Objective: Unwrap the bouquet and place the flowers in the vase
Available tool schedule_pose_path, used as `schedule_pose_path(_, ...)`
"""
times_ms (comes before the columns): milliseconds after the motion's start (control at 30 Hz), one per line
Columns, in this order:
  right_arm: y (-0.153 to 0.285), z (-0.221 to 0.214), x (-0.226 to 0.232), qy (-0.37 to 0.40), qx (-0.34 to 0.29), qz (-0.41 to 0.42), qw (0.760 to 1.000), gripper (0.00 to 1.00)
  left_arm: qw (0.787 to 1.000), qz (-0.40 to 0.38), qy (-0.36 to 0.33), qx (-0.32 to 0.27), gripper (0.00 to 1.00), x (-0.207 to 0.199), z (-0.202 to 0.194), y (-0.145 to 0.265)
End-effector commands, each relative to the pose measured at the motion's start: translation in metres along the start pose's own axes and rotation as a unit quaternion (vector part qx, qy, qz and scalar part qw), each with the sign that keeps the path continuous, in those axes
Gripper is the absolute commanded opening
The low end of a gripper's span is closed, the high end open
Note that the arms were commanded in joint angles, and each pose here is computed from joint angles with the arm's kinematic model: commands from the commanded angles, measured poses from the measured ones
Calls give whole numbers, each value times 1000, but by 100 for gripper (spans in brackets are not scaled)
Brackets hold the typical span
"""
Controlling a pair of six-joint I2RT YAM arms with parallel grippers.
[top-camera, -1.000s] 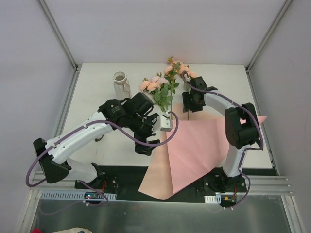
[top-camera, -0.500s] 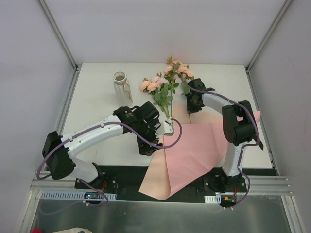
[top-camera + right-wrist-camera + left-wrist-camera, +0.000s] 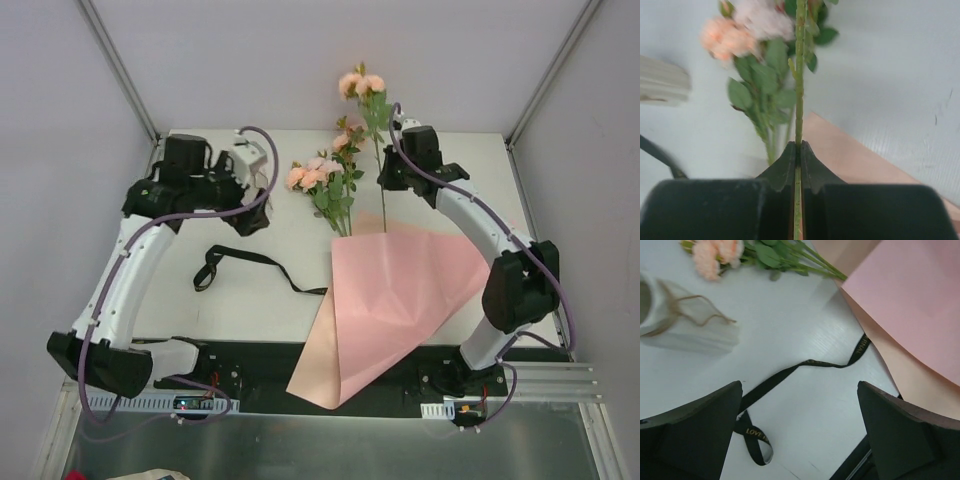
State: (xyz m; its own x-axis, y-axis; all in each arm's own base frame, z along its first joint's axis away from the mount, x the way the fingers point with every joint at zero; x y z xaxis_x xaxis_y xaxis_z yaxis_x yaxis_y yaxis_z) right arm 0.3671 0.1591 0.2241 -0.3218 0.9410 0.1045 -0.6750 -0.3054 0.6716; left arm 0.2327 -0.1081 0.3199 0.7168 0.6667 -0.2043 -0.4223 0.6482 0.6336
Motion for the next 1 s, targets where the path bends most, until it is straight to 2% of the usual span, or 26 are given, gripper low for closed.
schedule_pose_path(0,72,83,40,26,-192,70,979,1,996,34,24,-73,99,14,10,53)
schedule_pose_path(200,110,140,101,74,-325,147,931,1,980,112,115,-121,99,59,-3,94)
schedule_pose_path(233,127,159,112,79,-362,164,914,1,977,119,127,-126,99,63,-6,99)
schedule_pose_path(300,130,172,139,101,-415,194,883,1,970,144,150,-129,99,75,-14,107)
schedule_pose_path(333,140,184,151,108,-474,217,846,1,968,148,157,-129,99,77,-18,108)
schedule_pose_path(400,141,193,173,114,-518,236,814,1,962,150,181,-135,99,83,-28,113)
schedule_pose_path(533,158,229,204,117,-575,267,764,1,957,158,203,-135,99,89,-44,116)
schedule_pose_path(633,154,243,222,115,-615,270,732,1,955,156,215,-132,99,92,-56,113)
schedule_pose_path(733,141,248,235,113,-637,274,711,1,953,150,228,-129,99,95,-66,110)
schedule_pose_path(967,107,244,249,106,-637,271,714,1,956,140,229,-120,99,93,-80,104)
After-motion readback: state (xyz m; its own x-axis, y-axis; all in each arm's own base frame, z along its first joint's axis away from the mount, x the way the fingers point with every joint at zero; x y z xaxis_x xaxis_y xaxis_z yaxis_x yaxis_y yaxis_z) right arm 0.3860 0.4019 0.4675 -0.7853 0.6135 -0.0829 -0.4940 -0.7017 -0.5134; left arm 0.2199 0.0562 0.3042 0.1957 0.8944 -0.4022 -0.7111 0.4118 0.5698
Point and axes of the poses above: each gripper's point midway between its finger pads, its own y axis back along the fingers, its own x axis along the line the jaws close on, z = x × y, the point moved 9 cm from there along y, back along the fingers, and after that the axes turned 9 degrees about y, right-handed, at the moved point
